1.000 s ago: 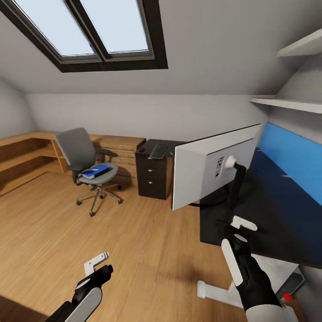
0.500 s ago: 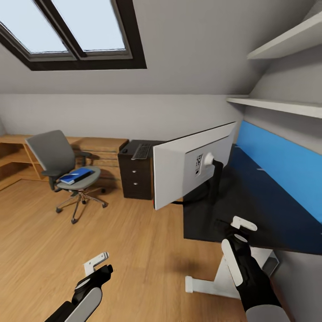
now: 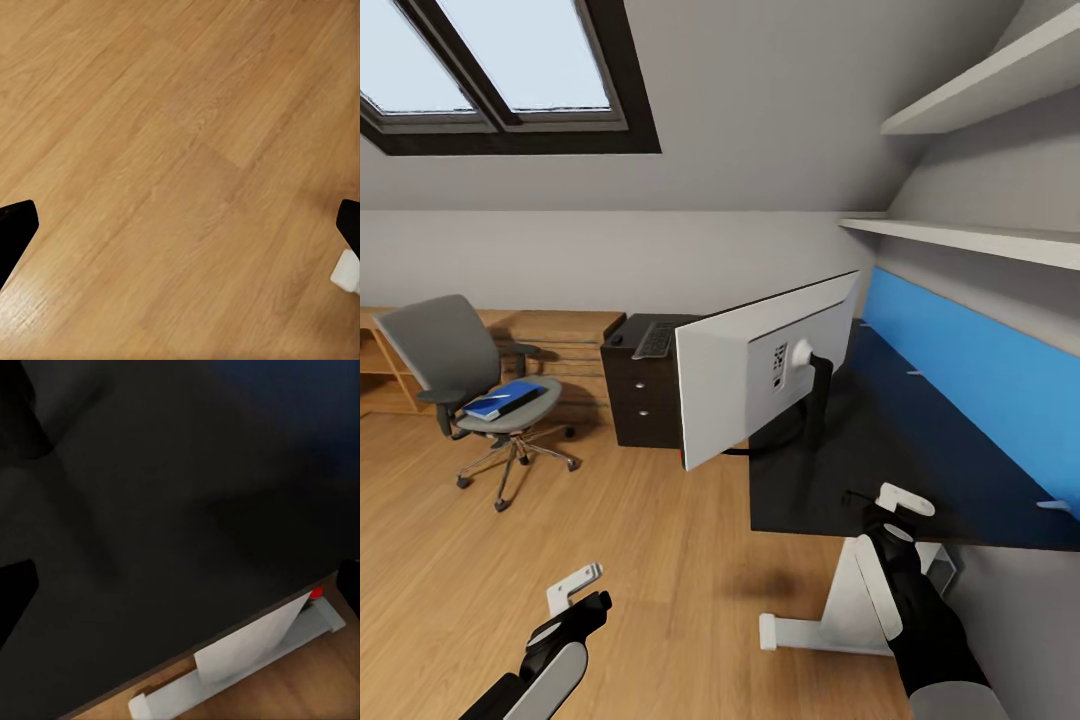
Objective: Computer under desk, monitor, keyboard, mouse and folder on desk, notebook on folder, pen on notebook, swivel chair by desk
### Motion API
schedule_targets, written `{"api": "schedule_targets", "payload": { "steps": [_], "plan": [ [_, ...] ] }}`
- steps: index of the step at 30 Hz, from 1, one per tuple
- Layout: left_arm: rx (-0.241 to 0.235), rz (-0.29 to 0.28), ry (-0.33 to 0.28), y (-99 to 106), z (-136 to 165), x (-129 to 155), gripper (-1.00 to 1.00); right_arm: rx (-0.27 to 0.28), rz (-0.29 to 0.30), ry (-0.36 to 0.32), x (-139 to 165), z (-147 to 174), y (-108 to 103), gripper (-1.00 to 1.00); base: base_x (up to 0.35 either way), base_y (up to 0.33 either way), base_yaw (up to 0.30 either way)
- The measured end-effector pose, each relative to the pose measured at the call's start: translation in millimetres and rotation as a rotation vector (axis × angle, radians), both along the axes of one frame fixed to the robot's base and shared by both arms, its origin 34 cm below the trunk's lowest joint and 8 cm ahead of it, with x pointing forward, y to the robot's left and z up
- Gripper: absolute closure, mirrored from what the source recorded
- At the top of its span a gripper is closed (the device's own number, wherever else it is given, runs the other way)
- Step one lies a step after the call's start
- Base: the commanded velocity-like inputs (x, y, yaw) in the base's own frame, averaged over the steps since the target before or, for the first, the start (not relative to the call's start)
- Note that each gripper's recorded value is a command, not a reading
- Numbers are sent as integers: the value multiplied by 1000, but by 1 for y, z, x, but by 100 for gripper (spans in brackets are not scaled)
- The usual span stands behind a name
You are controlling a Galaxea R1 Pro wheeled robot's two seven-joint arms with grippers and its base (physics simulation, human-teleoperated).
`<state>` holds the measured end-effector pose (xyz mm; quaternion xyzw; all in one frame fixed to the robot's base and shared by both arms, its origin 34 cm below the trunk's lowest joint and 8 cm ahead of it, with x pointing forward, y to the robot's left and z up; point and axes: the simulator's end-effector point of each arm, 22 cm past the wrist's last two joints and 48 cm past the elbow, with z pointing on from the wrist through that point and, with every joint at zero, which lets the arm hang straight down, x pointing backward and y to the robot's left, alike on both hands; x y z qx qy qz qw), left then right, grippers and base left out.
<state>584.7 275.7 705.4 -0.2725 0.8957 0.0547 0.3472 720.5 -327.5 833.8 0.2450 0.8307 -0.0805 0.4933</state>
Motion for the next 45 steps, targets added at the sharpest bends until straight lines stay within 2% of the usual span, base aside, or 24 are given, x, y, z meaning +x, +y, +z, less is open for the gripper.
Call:
{"api": "schedule_targets", "payload": {
  "steps": [5, 6, 8, 9, 11, 12, 16, 21, 25, 28, 38, 45],
  "plan": [
    [0, -1, 1, 1, 0, 0, -100, 3, 9, 1, 1, -2, 2, -100, 0, 0, -6],
    [0, -8, 6, -1, -1, -1, -100, -35, 126, -43, 13, -5, 13, -100, 0, 0, 0],
    [1, -9, 7, -1, -1, -1, -100, -77, 166, -43, 16, -12, 14, -100, 0, 0, 0],
    [2, -9, 7, -1, -1, -1, -100, -140, 202, -44, 18, -22, 12, -100, 0, 0, 0],
    [1, -10, 7, -1, -1, -1, -100, -178, 217, -63, 24, -23, 10, -100, 0, 0, 0],
    [1, -11, 7, -1, -1, -1, -100, -206, 226, -91, 37, -17, 9, -100, 0, 0, 0],
    [0, -12, 10, -2, -2, -1, -100, -244, 242, -120, 76, -9, 7, -100, 0, 0, 0],
    [2, -7, 6, 1, -1, 0, -100, -256, 251, -114, 104, -8, 4, -100, 0, 0, 0],
    [2, -3, 1, 3, 1, 1, -100, -263, 256, -172, 125, 15, 7, -100, 0, 0, 0],
    [2, -1, -1, 4, 1, 1, -100, -260, 283, -214, 136, 30, 15, -100, 0, 0, 0],
    [7, -4, 3, 4, 0, 0, -100, -225, 417, -258, 143, 32, 44, -100, 0, 0, 0],
    [35, -19, -13, 5, 4, 3, -100, -221, 454, -279, 138, 26, 49, -100, 0, 0, 0]
  ]
}}
